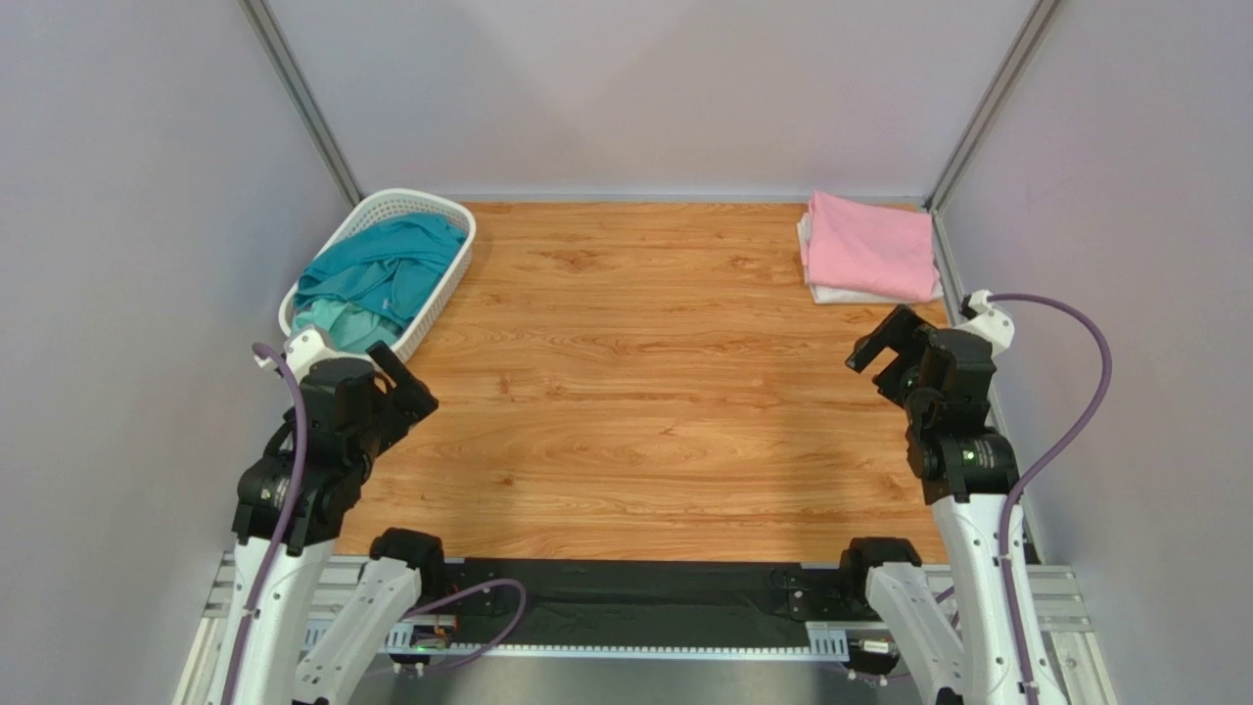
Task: Fold and stack the t-shirts
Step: Grab the tshirt from the pile, then move the tshirt to the center of the board
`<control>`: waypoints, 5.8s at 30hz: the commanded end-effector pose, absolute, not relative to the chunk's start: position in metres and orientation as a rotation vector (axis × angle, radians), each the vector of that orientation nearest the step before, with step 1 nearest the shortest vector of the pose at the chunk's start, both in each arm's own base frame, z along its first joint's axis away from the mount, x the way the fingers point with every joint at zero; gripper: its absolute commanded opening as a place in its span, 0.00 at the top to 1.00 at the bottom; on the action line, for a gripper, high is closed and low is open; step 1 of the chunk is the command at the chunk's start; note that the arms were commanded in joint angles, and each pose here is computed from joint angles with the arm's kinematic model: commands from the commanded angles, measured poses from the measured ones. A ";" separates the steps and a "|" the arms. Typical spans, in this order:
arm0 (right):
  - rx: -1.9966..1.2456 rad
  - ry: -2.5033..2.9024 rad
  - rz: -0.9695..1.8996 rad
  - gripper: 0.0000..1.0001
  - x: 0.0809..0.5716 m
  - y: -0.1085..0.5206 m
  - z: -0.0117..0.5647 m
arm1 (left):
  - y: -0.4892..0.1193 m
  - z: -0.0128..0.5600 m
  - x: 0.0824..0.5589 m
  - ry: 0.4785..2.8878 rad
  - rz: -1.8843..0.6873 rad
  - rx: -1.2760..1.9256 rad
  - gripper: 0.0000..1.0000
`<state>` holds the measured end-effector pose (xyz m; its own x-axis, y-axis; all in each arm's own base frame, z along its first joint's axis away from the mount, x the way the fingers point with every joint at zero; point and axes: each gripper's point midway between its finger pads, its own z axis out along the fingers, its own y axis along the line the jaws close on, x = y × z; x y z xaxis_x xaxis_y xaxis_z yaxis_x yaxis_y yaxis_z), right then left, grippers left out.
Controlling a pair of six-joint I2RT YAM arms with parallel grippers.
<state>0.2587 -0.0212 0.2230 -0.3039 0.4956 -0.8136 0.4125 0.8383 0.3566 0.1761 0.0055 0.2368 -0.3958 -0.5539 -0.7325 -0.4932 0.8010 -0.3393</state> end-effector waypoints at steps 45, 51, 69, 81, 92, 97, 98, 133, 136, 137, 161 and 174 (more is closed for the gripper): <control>0.451 1.995 0.196 0.00 0.277 0.004 0.228 | 0.104 0.129 0.470 2.204 0.238 -1.007 0.27; 0.452 1.988 0.190 0.00 0.276 0.003 0.231 | 0.103 0.129 0.472 2.220 0.229 -0.993 0.81; 0.396 1.969 0.276 0.00 0.273 0.017 0.241 | 0.043 0.216 0.442 2.142 -0.229 -0.928 1.00; 0.372 1.967 0.314 0.00 0.271 0.024 0.242 | 0.039 0.251 0.382 2.025 -0.168 -0.949 0.96; 0.384 1.978 0.299 0.00 0.272 0.021 0.238 | 0.041 0.208 0.370 2.166 -0.093 -0.979 0.81; 0.388 1.998 0.298 0.00 0.275 0.021 0.234 | 0.039 0.191 0.366 2.234 -0.075 -0.988 0.59; 0.389 2.001 0.300 0.00 0.275 0.022 0.233 | 0.037 0.193 0.366 2.237 -0.084 -0.980 0.55; 0.411 2.035 0.267 0.01 0.280 0.017 0.223 | 0.009 0.175 0.459 2.380 0.135 -0.864 0.81; 0.407 2.035 0.271 0.01 0.280 0.018 0.224 | 0.009 0.195 0.455 2.343 0.111 -0.853 0.90; 0.406 2.033 0.273 0.01 0.279 0.018 0.224 | 0.008 0.208 0.452 2.318 0.093 -0.845 0.93; 0.342 1.864 0.364 0.01 0.265 0.029 0.280 | -0.217 0.573 0.311 1.555 -0.920 0.265 1.00; 0.433 1.814 0.215 0.01 0.248 0.002 0.292 | -0.332 0.623 0.238 1.337 -1.267 0.523 1.00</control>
<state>0.2522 0.0122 0.2822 -0.2695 0.4046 -0.8739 0.1376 0.9143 0.3809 0.2485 -0.3352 0.5844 -0.3126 -0.2768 -0.9087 0.8377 0.3706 -0.4011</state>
